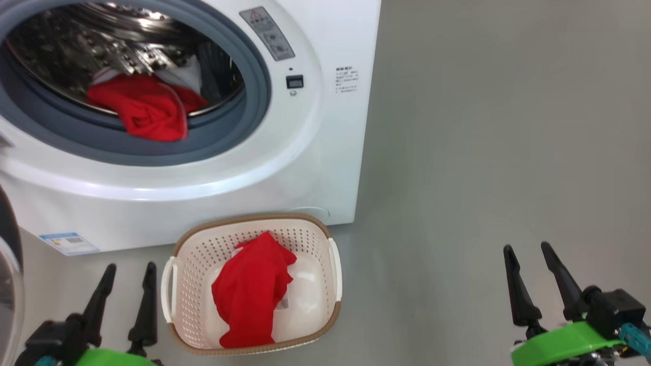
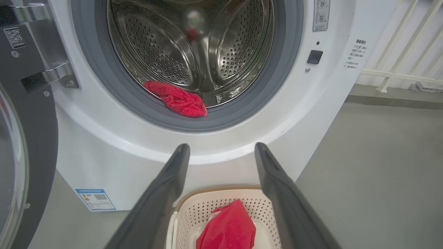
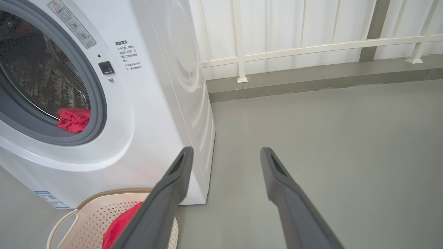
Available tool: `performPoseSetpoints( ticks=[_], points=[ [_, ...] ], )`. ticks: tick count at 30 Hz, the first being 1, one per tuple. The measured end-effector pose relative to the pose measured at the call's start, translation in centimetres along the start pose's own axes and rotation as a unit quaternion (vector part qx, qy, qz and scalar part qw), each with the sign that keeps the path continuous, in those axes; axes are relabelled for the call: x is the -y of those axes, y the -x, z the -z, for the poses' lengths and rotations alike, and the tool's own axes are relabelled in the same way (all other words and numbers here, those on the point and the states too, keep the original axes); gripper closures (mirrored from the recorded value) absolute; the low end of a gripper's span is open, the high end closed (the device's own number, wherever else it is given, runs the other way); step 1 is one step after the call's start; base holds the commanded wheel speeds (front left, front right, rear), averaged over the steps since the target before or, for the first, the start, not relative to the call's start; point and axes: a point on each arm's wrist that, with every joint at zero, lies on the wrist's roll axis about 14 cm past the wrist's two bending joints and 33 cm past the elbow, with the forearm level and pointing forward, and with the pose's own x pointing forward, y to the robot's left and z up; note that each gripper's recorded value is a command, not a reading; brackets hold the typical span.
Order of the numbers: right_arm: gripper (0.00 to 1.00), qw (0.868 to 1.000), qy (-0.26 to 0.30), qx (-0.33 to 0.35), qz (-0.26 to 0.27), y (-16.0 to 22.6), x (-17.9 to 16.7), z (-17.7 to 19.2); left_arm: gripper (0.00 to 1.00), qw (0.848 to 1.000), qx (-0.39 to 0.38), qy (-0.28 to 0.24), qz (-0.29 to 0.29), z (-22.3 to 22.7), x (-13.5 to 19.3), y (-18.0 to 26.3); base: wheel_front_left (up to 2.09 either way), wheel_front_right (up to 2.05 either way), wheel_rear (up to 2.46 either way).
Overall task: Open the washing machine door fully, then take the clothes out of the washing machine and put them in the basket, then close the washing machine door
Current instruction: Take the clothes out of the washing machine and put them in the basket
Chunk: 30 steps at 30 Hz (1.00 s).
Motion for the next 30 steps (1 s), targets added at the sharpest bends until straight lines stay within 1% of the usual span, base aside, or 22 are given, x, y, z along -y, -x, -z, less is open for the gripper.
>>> performPoseSetpoints(
  ticks=[7,14,25,30],
  points=[
    [0.00,1.000,-0.001,-0.007,0.006,1.9,0.4,0.4,0.00,1.000,0.017,0.004,-0.017,-0.9,-0.6,2.7,0.00,0.00,0.00],
    [0.00,1.000,-0.001,-0.012,0.013,2.8,0.8,0.7,0.00,0.999,0.019,-0.001,-0.028,-1.1,-1.2,4.7,0.00,0.00,0.00],
    [0.00,1.000,-0.001,-0.015,0.015,2.7,1.0,0.9,0.00,0.999,0.017,0.005,-0.028,-0.8,-0.9,4.5,0.00,0.00,0.00],
    [0.00,1.000,-0.001,-0.022,0.017,2.5,1.1,1.4,0.00,1.000,0.007,0.005,-0.016,-0.1,-0.1,4.0,0.00,0.00,0.00]
  ],
)
